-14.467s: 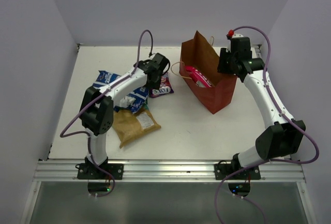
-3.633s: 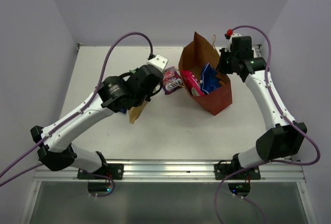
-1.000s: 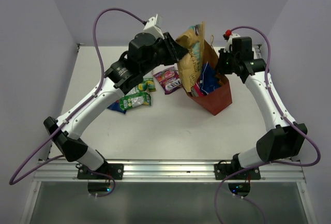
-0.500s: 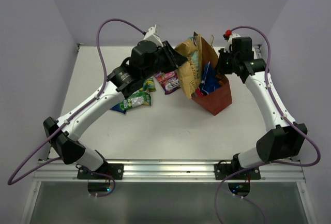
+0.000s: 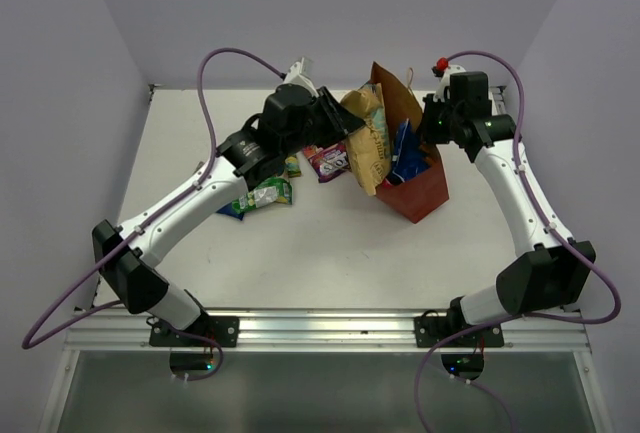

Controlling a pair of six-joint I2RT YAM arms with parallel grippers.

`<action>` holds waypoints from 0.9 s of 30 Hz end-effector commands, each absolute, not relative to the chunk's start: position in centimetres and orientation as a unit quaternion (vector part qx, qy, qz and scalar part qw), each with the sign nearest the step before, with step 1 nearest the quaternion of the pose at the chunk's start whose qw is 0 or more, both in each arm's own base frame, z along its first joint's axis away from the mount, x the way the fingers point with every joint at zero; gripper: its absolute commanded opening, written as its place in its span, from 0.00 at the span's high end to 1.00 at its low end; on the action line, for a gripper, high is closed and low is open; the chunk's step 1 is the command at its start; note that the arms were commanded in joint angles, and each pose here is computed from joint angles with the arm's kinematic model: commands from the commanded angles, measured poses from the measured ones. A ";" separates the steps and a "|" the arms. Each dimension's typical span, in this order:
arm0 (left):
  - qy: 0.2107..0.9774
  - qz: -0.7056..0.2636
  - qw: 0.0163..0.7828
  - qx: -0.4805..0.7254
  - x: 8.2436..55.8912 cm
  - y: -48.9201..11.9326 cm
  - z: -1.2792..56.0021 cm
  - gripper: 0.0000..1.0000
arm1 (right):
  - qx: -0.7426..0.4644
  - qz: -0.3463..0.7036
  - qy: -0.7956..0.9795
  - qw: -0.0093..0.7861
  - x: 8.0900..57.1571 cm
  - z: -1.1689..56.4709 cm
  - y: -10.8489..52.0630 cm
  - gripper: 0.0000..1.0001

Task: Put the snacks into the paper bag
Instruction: Place the snack in the paper bag.

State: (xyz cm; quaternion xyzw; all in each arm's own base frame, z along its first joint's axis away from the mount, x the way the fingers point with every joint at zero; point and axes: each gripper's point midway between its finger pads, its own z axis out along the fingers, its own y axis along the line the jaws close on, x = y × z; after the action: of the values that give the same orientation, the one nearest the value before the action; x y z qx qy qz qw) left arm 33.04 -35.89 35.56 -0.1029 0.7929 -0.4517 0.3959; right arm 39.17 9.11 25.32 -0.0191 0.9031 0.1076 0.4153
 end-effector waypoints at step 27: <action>0.765 -0.448 0.408 -0.217 44.9 -41.5 30.9 0.80 | -0.050 0.147 0.883 0.444 38.7 27.5 11.0 1.00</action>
State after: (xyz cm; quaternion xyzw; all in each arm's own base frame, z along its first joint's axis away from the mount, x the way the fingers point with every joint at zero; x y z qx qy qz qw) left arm 42.10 -40.76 26.99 -0.1814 0.8188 -0.4056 0.3635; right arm 38.85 9.42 25.38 -0.0285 0.9014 0.1160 0.4161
